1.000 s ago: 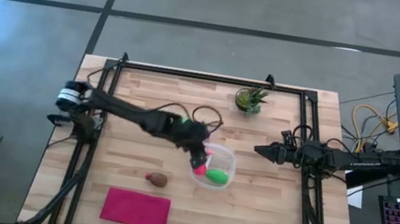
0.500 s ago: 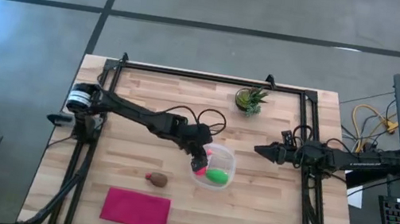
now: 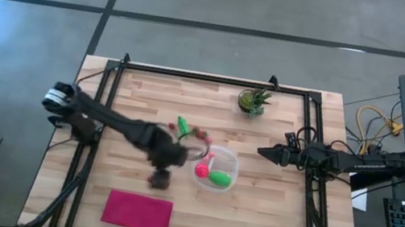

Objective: Pick and placing Produce into tupperware
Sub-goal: Put the bottom cherry into the transparent container, then put the kiwi into the transparent container

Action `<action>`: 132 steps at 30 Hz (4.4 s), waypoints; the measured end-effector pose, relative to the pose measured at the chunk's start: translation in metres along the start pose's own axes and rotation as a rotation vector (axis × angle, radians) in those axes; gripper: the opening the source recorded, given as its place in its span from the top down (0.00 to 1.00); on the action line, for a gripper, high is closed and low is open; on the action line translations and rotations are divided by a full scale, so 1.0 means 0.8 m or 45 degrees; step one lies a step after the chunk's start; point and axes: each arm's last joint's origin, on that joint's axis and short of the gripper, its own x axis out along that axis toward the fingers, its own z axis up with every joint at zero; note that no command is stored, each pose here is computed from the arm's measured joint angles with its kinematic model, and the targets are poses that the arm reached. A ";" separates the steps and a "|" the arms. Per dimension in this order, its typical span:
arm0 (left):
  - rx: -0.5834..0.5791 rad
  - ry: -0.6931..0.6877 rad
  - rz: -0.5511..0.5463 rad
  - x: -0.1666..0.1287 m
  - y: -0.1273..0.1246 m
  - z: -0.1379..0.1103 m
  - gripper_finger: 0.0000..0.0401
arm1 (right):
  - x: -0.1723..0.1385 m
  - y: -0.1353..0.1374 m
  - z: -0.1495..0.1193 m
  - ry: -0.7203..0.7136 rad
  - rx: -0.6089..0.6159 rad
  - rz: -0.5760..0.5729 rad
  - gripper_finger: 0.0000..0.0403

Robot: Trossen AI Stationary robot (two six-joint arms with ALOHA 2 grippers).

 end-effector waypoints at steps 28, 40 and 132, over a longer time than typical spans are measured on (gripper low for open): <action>0.021 0.067 0.134 0.080 -0.015 -0.100 0.56 | 0.000 0.000 -0.001 0.034 0.029 0.004 0.13; 0.023 0.009 0.096 0.089 -0.014 -0.101 0.56 | 0.000 -0.002 -0.002 0.042 0.031 -0.012 0.13; -0.361 -0.278 0.058 -0.027 0.034 0.094 0.61 | 0.000 -0.004 -0.005 0.115 0.028 -0.009 0.13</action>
